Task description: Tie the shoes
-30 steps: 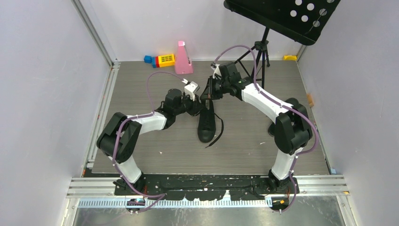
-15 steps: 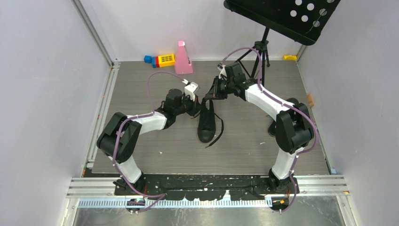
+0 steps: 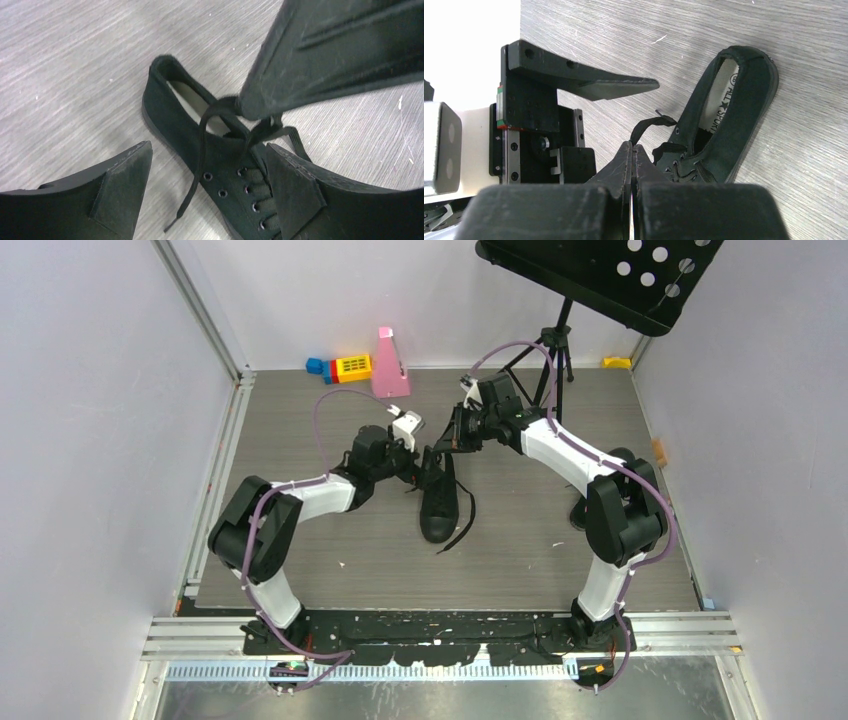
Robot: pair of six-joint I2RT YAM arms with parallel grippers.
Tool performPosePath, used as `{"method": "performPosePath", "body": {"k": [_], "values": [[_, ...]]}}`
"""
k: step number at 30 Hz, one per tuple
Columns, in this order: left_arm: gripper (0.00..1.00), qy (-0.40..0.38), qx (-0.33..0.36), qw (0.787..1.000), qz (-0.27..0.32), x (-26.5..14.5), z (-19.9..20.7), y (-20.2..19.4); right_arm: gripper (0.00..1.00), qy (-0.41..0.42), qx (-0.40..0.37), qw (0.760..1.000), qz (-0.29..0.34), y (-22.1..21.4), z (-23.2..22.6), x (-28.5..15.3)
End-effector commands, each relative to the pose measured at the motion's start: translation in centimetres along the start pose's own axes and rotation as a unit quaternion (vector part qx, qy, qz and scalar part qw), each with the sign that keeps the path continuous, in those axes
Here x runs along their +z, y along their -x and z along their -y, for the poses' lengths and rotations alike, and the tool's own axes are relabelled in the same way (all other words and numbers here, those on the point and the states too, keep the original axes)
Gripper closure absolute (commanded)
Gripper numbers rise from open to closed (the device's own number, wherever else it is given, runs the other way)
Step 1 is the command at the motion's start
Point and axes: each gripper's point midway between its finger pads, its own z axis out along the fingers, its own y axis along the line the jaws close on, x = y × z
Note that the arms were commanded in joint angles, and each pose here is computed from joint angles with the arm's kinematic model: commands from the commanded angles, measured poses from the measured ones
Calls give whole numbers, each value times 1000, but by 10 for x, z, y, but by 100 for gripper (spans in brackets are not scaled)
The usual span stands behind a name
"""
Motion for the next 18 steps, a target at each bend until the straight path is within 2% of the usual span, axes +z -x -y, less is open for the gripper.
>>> {"method": "performPosePath", "body": {"k": [1, 8, 10, 12, 16, 18], "values": [[14, -37, 32, 998, 41, 16, 5, 37, 100, 34, -18, 999, 19, 16, -22, -10], [23, -67, 35, 996, 42, 27, 9, 33, 100, 35, -18, 999, 19, 15, -23, -11], [28, -72, 30, 996, 41, 28, 9, 32, 100, 32, -16, 999, 21, 17, -21, -11], [38, -80, 24, 996, 40, 25, 10, 30, 100, 24, -12, 999, 26, 18, -17, -11], [70, -86, 15, 995, 44, 16, 13, 28, 100, 26, -2, 999, 41, 24, -13, -11], [81, -89, 12, 995, 41, 13, 16, 27, 100, 27, -1, 999, 42, 25, -13, -11]]}}
